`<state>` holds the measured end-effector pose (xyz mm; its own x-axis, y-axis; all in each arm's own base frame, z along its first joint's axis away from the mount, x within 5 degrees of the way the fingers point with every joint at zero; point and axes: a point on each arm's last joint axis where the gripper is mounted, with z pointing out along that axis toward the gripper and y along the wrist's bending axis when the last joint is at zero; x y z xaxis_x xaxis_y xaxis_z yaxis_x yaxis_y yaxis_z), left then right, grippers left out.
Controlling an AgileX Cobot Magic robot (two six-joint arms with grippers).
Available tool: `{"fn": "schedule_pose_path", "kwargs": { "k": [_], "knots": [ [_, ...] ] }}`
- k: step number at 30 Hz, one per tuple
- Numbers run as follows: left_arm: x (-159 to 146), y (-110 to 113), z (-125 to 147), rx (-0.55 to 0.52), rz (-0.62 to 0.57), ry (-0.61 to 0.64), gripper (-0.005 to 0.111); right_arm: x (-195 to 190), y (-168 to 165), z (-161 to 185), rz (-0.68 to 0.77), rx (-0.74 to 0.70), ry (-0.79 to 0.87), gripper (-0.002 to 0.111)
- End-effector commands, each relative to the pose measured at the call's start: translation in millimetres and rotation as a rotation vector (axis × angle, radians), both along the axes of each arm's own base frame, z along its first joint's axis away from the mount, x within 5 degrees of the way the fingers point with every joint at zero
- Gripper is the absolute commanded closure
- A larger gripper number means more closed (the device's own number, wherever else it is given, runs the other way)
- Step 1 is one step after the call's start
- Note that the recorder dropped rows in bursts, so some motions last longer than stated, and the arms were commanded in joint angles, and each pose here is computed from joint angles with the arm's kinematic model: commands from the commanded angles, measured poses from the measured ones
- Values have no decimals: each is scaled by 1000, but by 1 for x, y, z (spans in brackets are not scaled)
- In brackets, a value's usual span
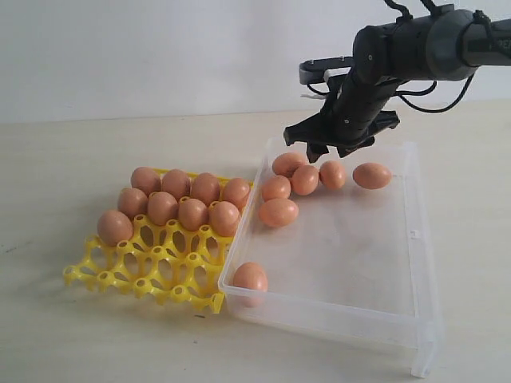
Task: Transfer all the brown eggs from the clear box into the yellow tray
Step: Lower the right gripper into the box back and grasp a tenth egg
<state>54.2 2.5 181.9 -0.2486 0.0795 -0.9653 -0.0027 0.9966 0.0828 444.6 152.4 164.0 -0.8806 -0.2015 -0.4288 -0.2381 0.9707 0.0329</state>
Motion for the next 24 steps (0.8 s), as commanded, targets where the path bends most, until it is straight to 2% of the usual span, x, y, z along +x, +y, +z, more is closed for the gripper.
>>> {"fn": "schedule_pose_path", "kwargs": {
  "k": [1, 5, 12, 24],
  "knots": [
    [0, 0, 3, -11, 0, -23, 107, 10, -7, -5, -45, 16, -9, 55],
    [0, 0, 3, -11, 0, -23, 107, 15, -17, -18, -90, 35, 16, 55],
    [0, 0, 3, -11, 0, -23, 107, 20, -13, -31, -123, 105, 1, 55],
    [0, 0, 3, -11, 0, -23, 107, 21, -12, -54, -136, 110, 31, 55]
  ]
}}
